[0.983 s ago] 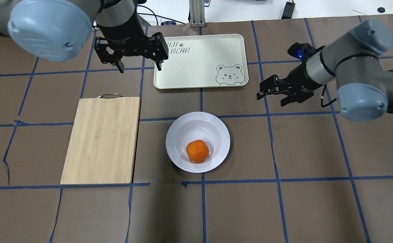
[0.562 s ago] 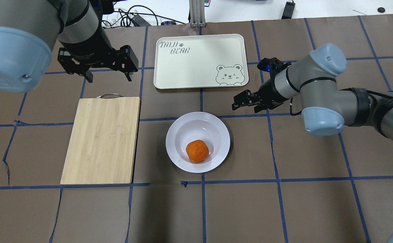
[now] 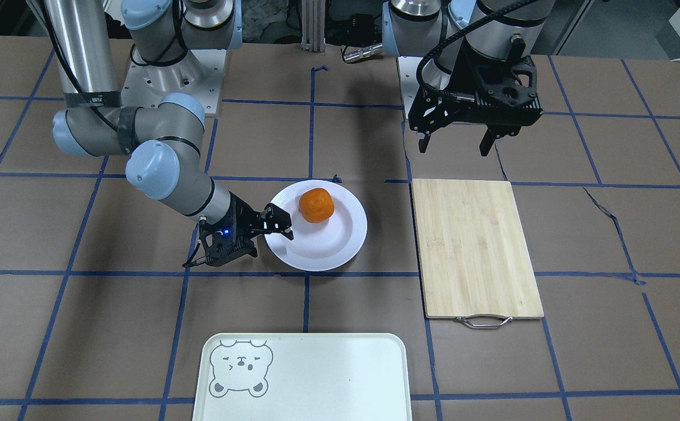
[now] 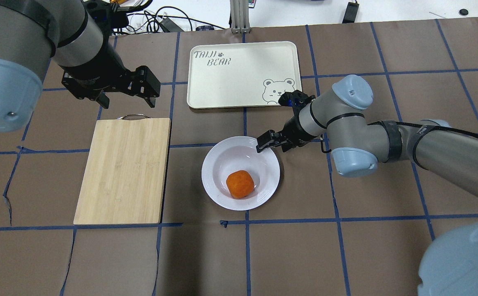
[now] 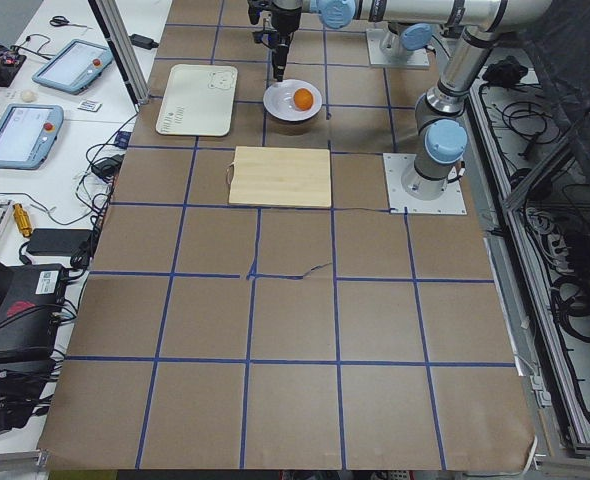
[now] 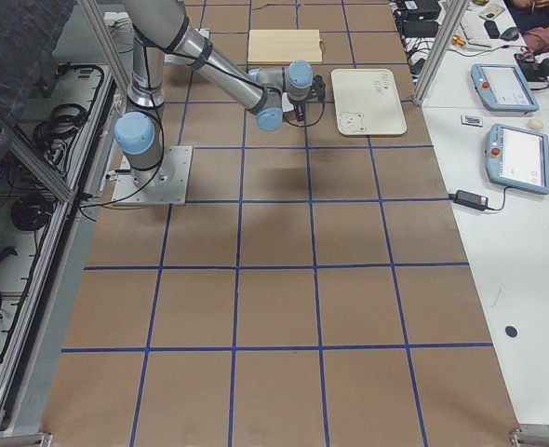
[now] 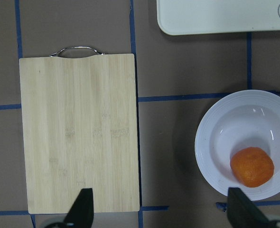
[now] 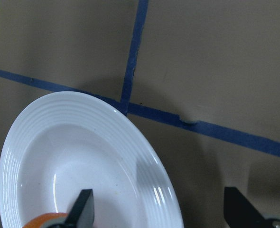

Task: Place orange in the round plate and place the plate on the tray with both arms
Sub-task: 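Lower the right gripper onto the plate rim nearest it and grip the rim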

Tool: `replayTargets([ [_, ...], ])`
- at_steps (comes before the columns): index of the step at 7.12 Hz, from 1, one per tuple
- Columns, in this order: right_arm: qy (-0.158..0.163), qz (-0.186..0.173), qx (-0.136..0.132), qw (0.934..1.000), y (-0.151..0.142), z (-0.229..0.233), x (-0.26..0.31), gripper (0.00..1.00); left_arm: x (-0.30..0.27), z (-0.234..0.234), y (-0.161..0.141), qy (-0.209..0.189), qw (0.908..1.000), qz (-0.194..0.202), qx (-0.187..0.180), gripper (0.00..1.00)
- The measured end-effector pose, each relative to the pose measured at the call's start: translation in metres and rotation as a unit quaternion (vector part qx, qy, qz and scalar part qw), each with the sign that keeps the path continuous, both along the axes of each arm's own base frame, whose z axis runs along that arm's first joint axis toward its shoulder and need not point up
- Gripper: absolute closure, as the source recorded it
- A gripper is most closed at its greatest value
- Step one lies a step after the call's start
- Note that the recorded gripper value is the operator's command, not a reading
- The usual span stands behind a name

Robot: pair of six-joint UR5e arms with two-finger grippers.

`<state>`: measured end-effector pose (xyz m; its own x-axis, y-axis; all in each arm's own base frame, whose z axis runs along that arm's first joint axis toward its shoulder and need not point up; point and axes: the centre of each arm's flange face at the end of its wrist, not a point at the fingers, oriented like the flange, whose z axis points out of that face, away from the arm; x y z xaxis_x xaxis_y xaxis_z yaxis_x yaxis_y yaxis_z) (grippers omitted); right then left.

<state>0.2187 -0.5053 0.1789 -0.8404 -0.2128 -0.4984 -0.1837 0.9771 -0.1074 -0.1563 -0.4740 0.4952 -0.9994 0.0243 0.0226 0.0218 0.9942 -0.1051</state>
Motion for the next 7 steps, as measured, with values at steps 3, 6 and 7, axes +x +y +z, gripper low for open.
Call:
replayTargets([
  [3,-0.021,0.004,0.017,0.9996,0.002,-0.013,0.008,0.03,0.003,0.008,-0.005,0.005,1.0,0.002,-0.003,0.0],
  [6,-0.024,0.003,0.027,0.9993,0.003,-0.021,0.008,0.03,0.003,0.007,-0.004,0.005,1.0,0.001,-0.002,0.0],
  [7,-0.023,0.001,0.031,0.9993,0.003,-0.023,0.008,0.07,0.002,0.007,-0.004,0.006,1.0,0.001,-0.002,0.0],
])
